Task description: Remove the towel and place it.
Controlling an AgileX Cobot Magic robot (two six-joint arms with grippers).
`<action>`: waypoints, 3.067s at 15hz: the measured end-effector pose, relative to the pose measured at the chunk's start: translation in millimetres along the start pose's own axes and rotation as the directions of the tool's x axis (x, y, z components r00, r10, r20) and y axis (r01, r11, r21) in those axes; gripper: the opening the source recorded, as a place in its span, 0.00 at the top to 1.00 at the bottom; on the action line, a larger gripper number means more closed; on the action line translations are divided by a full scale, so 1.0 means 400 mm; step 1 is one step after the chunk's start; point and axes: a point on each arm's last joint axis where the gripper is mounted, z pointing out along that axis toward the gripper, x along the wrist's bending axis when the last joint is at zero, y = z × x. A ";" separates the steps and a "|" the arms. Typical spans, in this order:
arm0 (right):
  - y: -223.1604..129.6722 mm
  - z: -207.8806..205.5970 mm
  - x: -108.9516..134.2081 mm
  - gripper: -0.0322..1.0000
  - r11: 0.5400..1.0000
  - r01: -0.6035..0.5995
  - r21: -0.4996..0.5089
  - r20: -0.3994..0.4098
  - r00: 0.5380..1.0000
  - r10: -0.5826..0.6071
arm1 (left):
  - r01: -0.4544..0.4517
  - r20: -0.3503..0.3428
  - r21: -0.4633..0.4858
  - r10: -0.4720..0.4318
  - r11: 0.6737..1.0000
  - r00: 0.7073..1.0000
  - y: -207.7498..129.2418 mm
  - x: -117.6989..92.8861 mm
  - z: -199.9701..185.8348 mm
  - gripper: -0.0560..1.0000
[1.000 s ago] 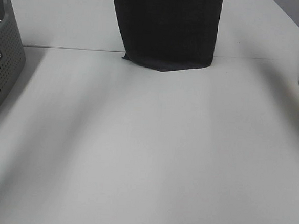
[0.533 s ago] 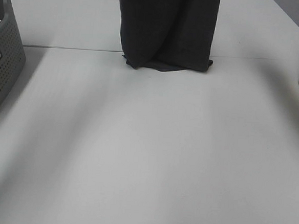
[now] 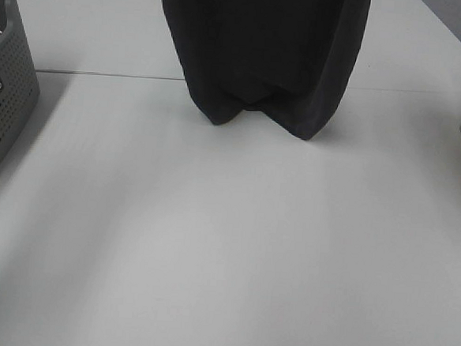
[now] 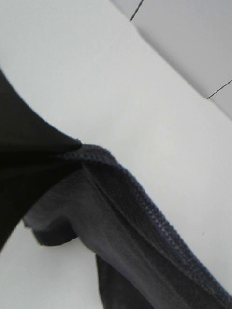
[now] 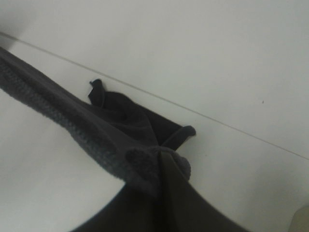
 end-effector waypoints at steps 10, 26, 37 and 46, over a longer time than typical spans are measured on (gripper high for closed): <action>-0.142 -0.091 0.062 0.96 0.988 -0.035 0.153 -0.155 0.986 0.059 | 0.176 0.055 0.215 -0.191 0.961 0.980 -0.075 -0.073 -0.177 0.95; -0.462 -0.257 0.141 0.96 0.957 0.045 0.286 -0.225 0.974 0.022 | 0.062 0.447 0.421 -0.267 0.905 0.854 -0.361 -0.459 -0.360 0.95; -0.720 -0.380 0.204 0.96 0.972 -0.017 0.234 -0.254 0.964 0.078 | 0.032 0.544 0.572 -0.408 0.820 0.733 -0.442 -0.596 -0.344 0.95; -0.869 -0.316 0.236 0.96 0.918 -0.083 0.387 -0.283 0.937 0.204 | 0.029 0.511 0.702 -0.532 0.711 0.675 -0.520 -0.662 -0.340 0.95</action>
